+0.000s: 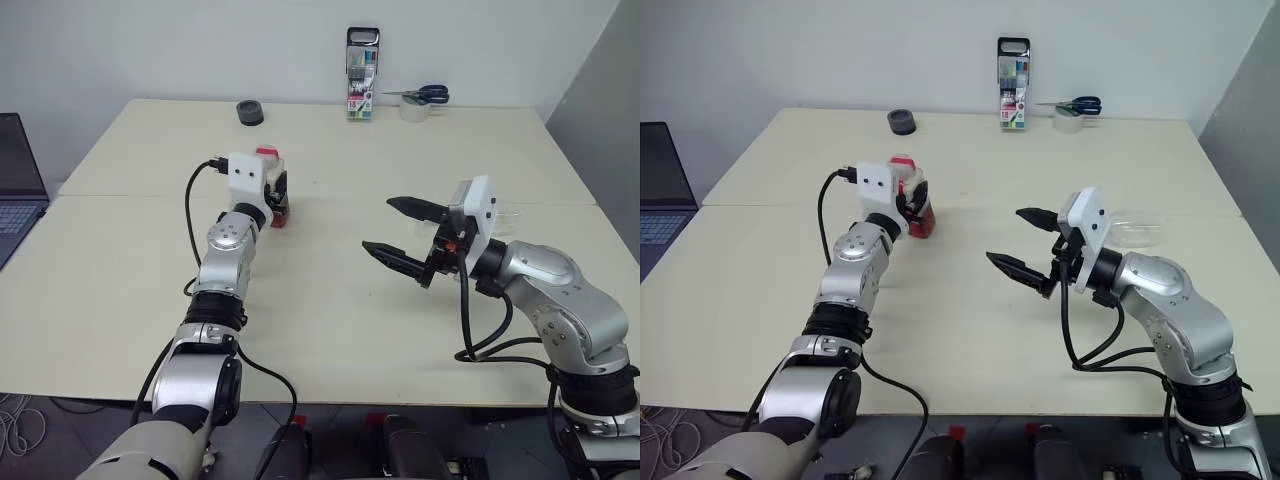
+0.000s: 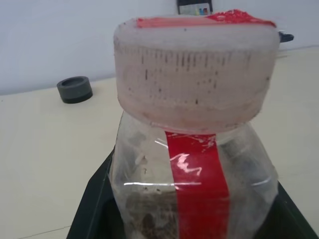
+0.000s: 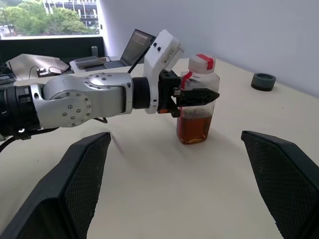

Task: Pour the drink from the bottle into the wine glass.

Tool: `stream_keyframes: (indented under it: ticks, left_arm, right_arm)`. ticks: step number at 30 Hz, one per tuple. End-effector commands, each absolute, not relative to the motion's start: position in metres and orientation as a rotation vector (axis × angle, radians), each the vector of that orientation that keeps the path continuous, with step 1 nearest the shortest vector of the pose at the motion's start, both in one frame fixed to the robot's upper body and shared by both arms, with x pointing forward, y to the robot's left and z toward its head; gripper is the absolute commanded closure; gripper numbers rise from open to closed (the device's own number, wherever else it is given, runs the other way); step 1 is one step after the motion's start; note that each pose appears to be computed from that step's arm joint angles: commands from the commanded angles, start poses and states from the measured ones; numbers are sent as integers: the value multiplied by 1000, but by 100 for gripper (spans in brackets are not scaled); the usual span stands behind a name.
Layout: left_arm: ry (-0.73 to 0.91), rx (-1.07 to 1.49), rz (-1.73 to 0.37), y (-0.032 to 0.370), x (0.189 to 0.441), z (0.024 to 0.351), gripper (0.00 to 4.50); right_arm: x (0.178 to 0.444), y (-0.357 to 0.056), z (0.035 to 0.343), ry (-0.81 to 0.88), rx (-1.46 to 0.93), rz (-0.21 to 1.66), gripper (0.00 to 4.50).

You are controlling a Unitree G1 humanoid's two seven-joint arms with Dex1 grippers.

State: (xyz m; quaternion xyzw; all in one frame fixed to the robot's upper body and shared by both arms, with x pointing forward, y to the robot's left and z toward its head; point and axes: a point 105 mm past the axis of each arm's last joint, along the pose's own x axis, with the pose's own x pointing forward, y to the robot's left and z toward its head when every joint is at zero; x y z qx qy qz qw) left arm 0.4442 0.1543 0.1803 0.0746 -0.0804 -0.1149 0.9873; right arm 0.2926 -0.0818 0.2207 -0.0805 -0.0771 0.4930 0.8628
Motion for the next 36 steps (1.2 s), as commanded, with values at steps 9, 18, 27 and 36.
stream_keyframes:
  ticks: [9,18,27,36]
  left_arm:
    - [-214,139,-820,77,400,196,272]
    - [-179,193,-1315,33,358,190,272]
    - [-166,281,-1494,22,348,184,272]
    - [-173,301,-1517,21,348,183,272]
  right_arm:
    - [286,-103,232,-234,-243,827,0]
    - [283,-98,226,-177,-232,803,0]
    - [286,-79,231,-175,-177,810,0]
    - [294,-64,234,-161,-147,831,0]
